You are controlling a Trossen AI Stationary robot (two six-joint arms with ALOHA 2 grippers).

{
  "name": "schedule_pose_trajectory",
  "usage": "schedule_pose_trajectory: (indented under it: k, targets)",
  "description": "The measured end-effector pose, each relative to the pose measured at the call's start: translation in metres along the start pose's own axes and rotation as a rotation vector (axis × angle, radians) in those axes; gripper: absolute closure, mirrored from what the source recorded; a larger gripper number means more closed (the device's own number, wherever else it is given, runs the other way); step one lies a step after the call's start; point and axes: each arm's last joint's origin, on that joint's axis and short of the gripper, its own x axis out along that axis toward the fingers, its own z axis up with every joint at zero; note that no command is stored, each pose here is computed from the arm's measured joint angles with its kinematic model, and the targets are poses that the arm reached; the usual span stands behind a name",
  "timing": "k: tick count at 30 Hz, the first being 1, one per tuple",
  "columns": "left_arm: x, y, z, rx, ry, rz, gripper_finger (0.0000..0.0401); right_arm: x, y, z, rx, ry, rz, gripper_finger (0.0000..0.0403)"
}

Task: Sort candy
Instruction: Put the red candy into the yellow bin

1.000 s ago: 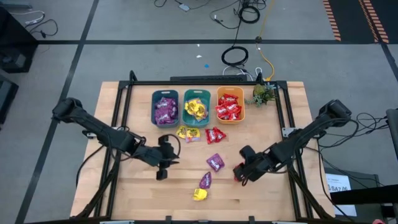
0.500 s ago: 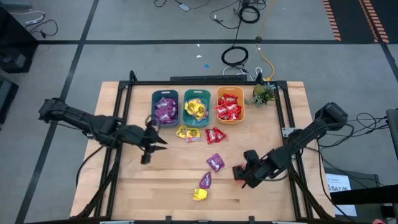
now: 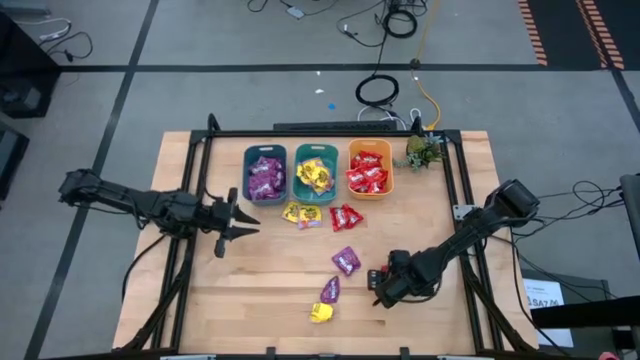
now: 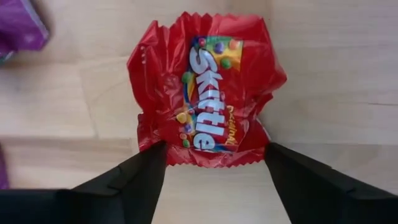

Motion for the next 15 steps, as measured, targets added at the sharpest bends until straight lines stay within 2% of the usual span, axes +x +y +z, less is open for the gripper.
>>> schedule_pose_trajectory:
  k: [3,7,12,13,15]
  targets:
    - [-0.002,0.001,-0.011,-0.006,-0.016,-0.005,0.0296,-0.005,0.005,0.005,0.016,-0.058,-0.069,0.0156]
    - [-0.006,0.002,-0.013,-0.01,-0.047,-0.008,0.0296,-0.011,0.006,0.015,-0.061,-0.203,-0.1,0.0227]
    - [-0.01,0.002,-0.01,0.036,-0.082,0.0,0.0296,-0.011,0.007,0.014,-0.082,-0.203,-0.087,0.0367]
    - [-0.011,0.002,-0.01,0.044,-0.086,0.004,0.0296,-0.011,0.008,0.014,-0.084,-0.199,-0.083,0.0384]
    - [-0.012,0.003,-0.01,0.043,-0.092,0.013,0.0296,-0.015,0.01,0.013,-0.085,-0.197,-0.073,0.039]
